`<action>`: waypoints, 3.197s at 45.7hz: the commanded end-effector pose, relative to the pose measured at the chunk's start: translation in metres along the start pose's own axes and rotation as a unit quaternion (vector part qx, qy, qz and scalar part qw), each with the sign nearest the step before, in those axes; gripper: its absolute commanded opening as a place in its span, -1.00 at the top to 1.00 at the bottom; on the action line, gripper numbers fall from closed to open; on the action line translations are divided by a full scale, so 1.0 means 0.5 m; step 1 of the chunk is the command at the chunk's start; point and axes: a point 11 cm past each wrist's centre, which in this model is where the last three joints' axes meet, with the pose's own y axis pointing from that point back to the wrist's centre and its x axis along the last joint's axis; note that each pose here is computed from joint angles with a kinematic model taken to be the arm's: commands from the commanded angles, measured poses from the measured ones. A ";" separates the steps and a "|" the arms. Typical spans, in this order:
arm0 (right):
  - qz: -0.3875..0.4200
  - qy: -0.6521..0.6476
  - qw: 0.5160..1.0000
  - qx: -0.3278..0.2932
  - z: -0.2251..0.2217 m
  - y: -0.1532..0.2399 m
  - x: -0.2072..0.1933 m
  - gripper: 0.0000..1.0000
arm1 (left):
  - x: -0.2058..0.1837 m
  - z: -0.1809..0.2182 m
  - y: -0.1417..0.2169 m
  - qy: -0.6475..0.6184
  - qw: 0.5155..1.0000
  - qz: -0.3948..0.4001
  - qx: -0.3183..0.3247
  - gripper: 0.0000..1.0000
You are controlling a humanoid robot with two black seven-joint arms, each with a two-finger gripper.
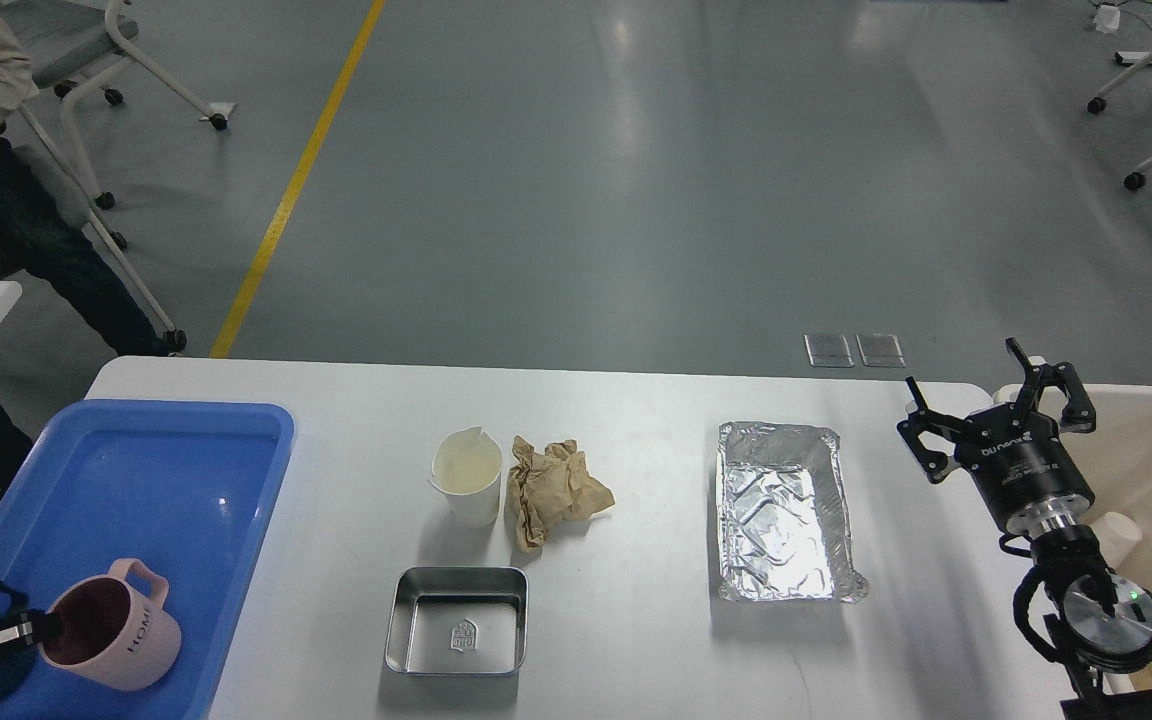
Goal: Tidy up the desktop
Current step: 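Lift the pink mug with the left gripper and place it in the blue tray, then move the left gripper to the small steel tray and grasp its rim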
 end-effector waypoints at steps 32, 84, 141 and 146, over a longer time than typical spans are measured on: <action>-0.004 -0.002 1.000 0.000 0.003 -0.004 -0.006 -1.00 | 0.197 0.072 0.094 0.012 0.990 0.129 -0.060 -0.73; -0.009 0.020 1.000 -0.004 -0.003 -0.008 -0.016 -1.00 | 0.258 0.166 0.169 0.021 0.971 0.202 -0.127 -0.73; -0.005 0.018 1.000 -0.006 0.003 -0.002 -0.009 -1.00 | -0.060 0.420 -0.182 -0.073 0.973 -0.071 -0.206 -0.91; -0.005 0.017 1.000 -0.006 0.004 -0.002 -0.009 -1.00 | -0.078 0.420 -0.197 -0.078 0.974 -0.080 -0.198 -0.89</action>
